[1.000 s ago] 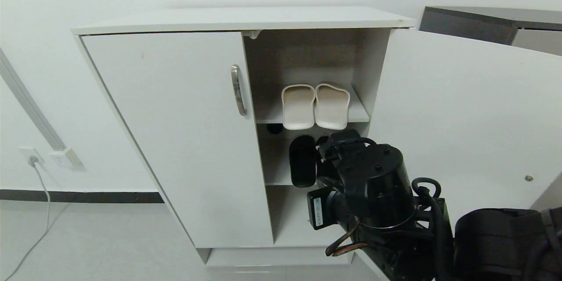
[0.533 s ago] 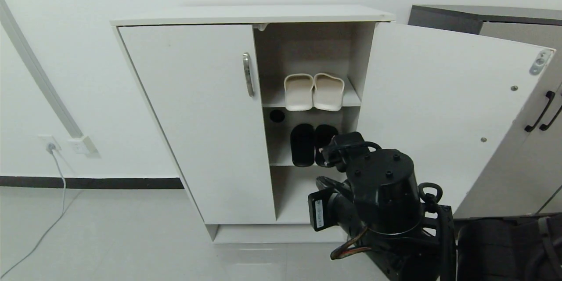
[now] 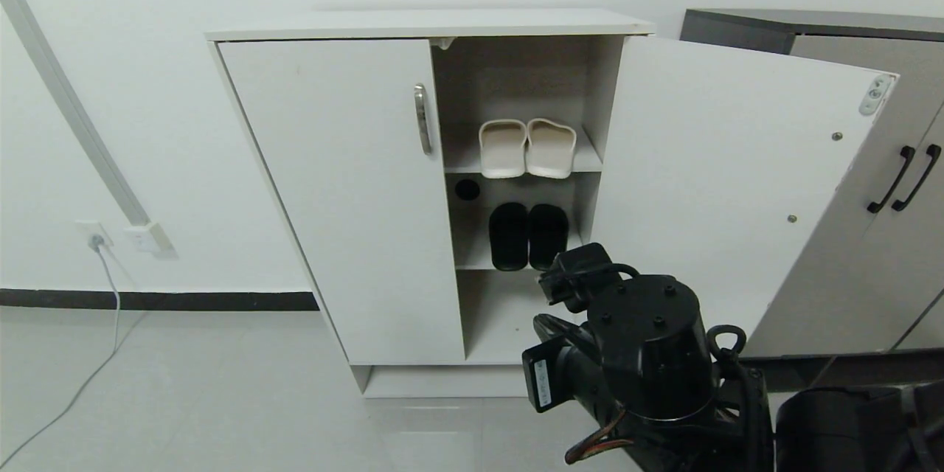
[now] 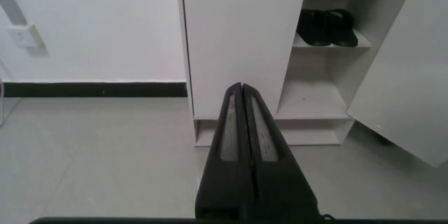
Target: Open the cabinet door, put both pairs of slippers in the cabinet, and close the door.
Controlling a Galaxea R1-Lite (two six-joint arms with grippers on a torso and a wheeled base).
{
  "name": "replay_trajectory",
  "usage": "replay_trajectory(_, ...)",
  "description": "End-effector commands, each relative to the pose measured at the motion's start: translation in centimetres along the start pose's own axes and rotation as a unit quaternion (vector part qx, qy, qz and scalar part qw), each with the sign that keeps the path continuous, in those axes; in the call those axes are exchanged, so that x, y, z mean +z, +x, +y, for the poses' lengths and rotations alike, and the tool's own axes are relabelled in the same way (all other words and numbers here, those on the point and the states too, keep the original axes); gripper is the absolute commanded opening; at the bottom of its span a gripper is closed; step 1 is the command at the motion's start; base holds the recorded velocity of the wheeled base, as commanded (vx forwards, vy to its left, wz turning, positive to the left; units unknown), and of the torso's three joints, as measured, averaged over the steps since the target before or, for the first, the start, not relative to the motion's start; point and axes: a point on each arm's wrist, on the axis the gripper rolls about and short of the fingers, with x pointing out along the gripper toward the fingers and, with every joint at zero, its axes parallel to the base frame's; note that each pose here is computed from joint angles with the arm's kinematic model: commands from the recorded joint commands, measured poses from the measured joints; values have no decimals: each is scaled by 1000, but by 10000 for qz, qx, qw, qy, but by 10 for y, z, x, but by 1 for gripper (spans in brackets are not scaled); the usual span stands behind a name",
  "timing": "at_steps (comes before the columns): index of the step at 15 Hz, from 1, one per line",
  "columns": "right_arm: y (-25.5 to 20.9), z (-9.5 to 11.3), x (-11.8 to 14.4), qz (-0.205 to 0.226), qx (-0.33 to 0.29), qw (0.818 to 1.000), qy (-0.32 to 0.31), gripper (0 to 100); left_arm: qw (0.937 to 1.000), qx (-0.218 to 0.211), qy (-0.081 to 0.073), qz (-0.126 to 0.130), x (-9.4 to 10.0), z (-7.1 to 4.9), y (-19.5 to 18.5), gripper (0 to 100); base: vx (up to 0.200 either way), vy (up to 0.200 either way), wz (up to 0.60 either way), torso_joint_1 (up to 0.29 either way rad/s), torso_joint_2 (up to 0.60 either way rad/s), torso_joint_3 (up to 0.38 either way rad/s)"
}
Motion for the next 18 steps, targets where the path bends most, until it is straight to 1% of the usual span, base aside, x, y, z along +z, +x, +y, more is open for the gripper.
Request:
replay_trajectory(1,1,0,-2,34,13,10000,-19,0,10000,4,-3,5,0,0,0,0,0,0,0,0,0,0)
replay_trajectory(13,2,0,-7,118,35,9999,-75,0,10000,4,-3,5,0,0,0,0,0,0,0,0,0,0)
replay_trajectory(16,3,0,-8,125,26,9999,-77,0,10000,4,-3,5,0,0,0,0,0,0,0,4,-157,-284)
replay_trajectory(18,3,0,-8,125,26,9999,-77,0,10000,4,-3,5,0,0,0,0,0,0,0,46,-422,-378)
